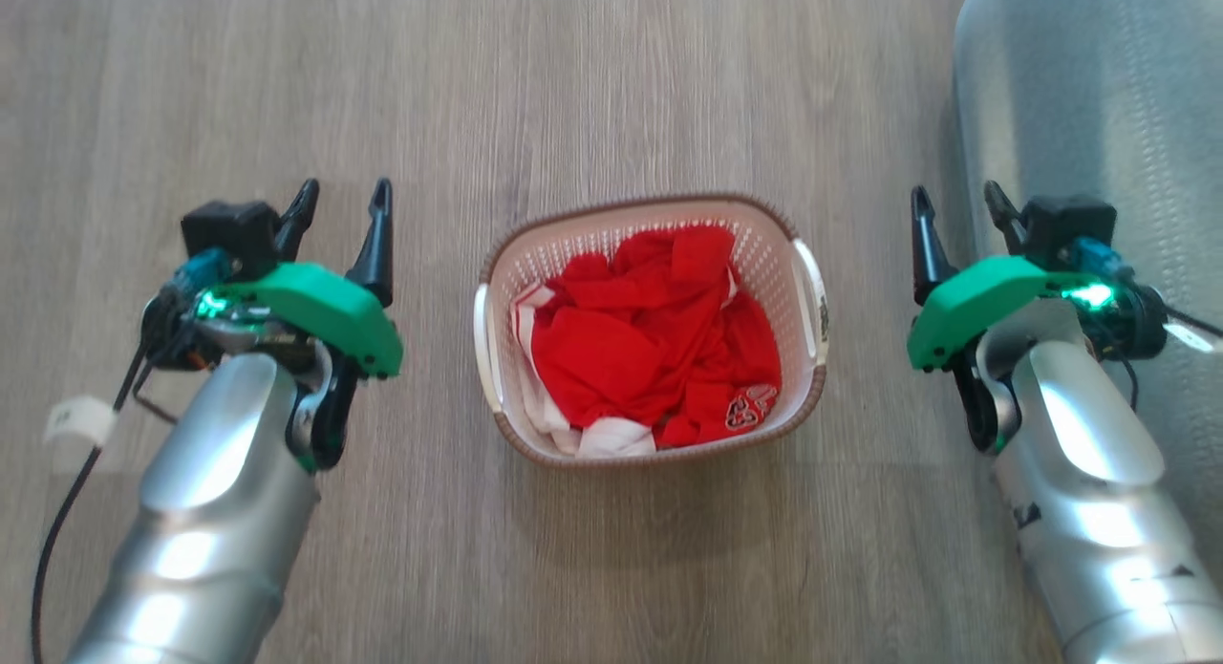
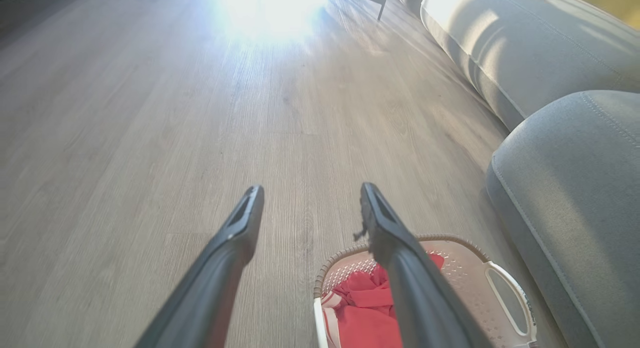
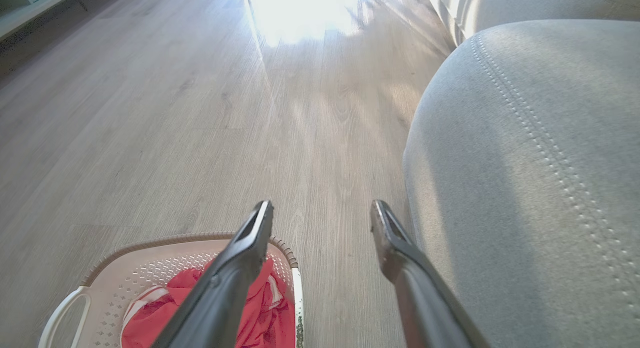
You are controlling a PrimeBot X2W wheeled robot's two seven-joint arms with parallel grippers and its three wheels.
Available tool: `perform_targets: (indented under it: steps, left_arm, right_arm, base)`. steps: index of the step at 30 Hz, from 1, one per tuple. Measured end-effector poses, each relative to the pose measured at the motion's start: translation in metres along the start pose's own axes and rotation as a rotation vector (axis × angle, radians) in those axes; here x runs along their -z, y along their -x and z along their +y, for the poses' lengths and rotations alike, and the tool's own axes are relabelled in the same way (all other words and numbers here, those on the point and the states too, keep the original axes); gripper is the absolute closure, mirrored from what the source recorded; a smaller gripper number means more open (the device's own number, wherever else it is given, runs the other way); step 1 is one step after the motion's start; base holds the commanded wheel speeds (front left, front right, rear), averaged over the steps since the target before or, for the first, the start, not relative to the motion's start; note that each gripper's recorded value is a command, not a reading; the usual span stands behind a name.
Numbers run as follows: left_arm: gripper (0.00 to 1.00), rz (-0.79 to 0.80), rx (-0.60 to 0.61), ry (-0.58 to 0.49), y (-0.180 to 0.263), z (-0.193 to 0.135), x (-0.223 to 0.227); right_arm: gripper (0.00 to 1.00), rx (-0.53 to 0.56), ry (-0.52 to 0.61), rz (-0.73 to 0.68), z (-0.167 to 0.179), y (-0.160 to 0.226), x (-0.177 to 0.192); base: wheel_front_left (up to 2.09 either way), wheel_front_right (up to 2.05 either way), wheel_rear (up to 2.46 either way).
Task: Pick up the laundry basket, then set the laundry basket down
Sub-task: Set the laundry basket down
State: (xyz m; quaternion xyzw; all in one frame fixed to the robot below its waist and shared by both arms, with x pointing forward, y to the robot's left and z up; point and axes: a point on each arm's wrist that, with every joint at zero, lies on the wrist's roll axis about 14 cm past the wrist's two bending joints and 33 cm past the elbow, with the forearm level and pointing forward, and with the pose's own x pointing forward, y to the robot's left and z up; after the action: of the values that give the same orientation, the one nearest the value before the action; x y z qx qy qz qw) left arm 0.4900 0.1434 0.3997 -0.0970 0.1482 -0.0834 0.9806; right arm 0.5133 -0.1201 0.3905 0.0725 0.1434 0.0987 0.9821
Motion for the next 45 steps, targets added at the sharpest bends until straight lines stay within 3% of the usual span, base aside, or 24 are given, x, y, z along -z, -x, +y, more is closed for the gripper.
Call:
perform_targets:
  steps: [8,16,35,45]
  left_arm:
    - [0.00,-0.183,-0.015,-0.061,0.036,-0.003,-0.051]
    - [0.00,-0.285,-0.032,-0.096,0.071,-0.008,-0.073]
    - [0.00,-0.370,-0.057,-0.125,0.144,-0.024,-0.079]
    - [0.00,-0.318,-0.065,-0.116,0.168,-0.030,-0.063]
  right_arm:
    - [0.00,-0.002,0.037,-0.141,0.006,0.028,-0.046]
    - [0.00,-0.013,0.037,-0.234,0.014,0.055,-0.073]
    - [0.00,-0.001,0.037,-0.324,0.017,0.122,-0.083]
    - [0.00,0.023,0.027,-0.309,0.014,0.153,-0.076]
  base:
    - [0.00,0.00,0.00]
    - [0.00,0.00,0.00]
    - [0.00,0.00,0.00]
    - [0.00,0.00,0.00]
